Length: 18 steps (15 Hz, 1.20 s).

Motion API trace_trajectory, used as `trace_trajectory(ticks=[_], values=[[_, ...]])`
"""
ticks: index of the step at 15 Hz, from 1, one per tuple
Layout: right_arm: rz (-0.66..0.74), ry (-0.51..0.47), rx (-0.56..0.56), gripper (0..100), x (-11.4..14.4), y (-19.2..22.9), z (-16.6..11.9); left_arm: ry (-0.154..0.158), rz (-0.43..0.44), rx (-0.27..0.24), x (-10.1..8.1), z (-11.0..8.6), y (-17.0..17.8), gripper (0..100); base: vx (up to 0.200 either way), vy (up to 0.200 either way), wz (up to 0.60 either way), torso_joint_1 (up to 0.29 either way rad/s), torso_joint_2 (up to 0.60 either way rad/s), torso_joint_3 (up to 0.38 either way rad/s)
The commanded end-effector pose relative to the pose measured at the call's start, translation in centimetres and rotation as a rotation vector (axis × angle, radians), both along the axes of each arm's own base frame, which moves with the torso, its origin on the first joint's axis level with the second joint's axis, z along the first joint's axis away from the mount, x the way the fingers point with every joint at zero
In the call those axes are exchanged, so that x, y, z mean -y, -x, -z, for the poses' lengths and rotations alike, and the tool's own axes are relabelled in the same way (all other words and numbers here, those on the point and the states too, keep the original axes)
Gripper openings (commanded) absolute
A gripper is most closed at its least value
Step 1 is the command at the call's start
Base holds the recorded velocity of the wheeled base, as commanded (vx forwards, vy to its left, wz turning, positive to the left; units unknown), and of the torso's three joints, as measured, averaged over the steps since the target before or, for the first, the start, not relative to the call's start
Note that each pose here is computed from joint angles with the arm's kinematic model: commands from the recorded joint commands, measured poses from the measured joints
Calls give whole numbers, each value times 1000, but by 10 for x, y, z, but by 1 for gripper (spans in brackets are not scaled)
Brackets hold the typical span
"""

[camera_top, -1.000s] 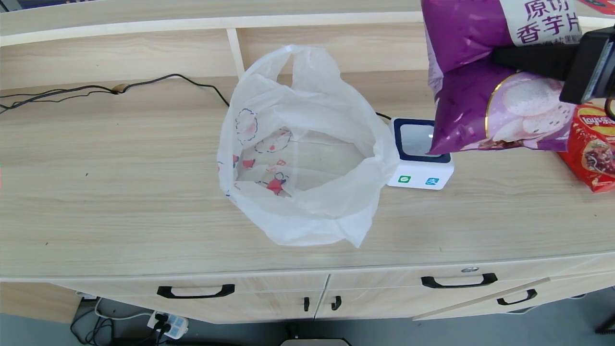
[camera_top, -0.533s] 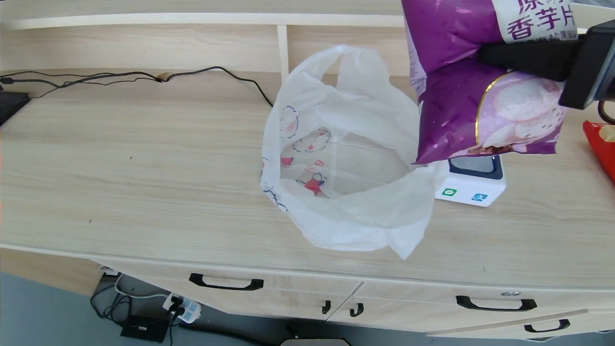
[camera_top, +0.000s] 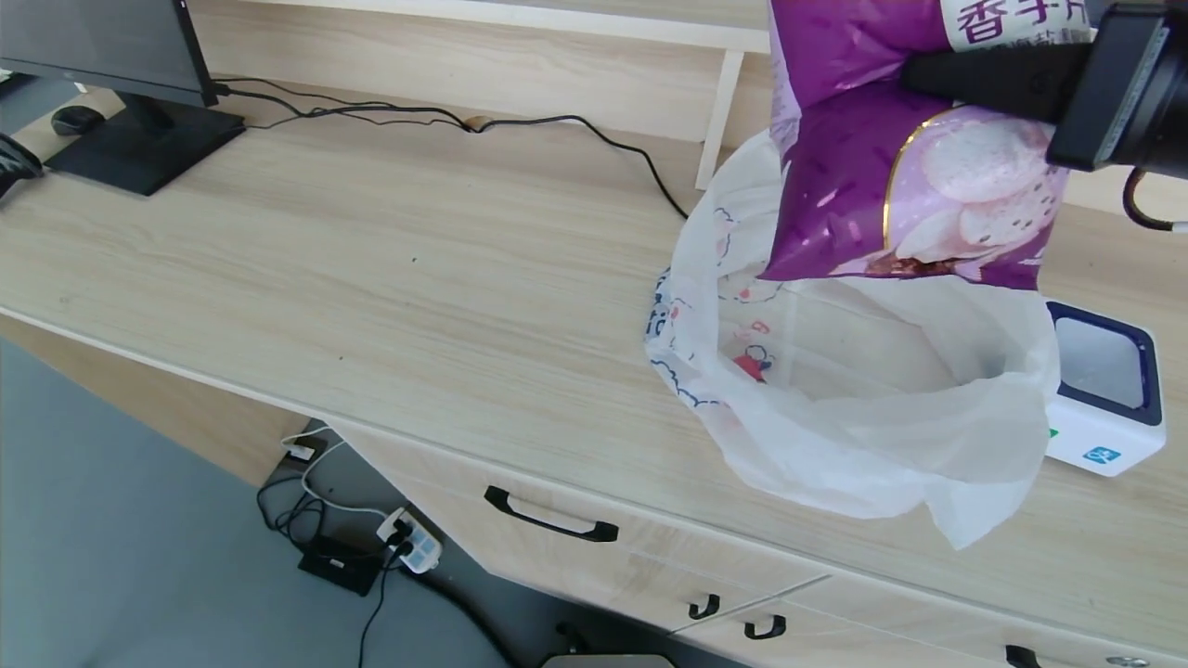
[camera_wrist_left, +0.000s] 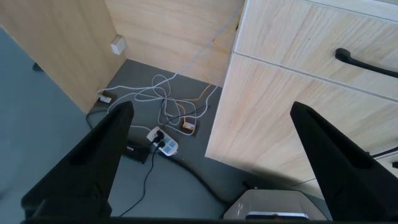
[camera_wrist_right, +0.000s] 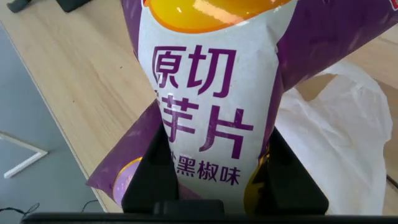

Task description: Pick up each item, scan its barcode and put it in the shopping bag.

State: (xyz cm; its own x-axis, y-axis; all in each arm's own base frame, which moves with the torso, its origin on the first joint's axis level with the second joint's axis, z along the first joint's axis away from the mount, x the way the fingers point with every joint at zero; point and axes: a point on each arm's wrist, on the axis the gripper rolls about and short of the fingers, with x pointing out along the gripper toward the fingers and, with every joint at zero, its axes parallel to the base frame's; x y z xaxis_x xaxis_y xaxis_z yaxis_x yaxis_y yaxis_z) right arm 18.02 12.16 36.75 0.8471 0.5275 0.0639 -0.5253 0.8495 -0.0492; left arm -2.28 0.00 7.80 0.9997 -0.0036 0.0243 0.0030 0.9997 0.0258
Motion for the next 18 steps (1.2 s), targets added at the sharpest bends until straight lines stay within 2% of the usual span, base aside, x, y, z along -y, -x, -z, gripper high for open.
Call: trace_trajectory(ticks=[1,4,8,13,18], values=[[-5,-27,-49,0,-21,-18,13,0,-1,-1,0,0,0,100,0,0,0,0,0,0],[59,-81,-123,0,-24,-36,40,0,-1,-1,0,0,0,100,0,0,0,0,0,0],[126,-56,-177,0,-12,-48,62,0,-1,-1,0,0,0,100,0,0,0,0,0,0],[201,-66,-158,0,6,-57,82,0,-1,-1,0,0,0,100,0,0,0,0,0,0],[254,-105,-78,0,19,-62,69,0,-1,-1,0,0,0,100,0,0,0,0,0,0]])
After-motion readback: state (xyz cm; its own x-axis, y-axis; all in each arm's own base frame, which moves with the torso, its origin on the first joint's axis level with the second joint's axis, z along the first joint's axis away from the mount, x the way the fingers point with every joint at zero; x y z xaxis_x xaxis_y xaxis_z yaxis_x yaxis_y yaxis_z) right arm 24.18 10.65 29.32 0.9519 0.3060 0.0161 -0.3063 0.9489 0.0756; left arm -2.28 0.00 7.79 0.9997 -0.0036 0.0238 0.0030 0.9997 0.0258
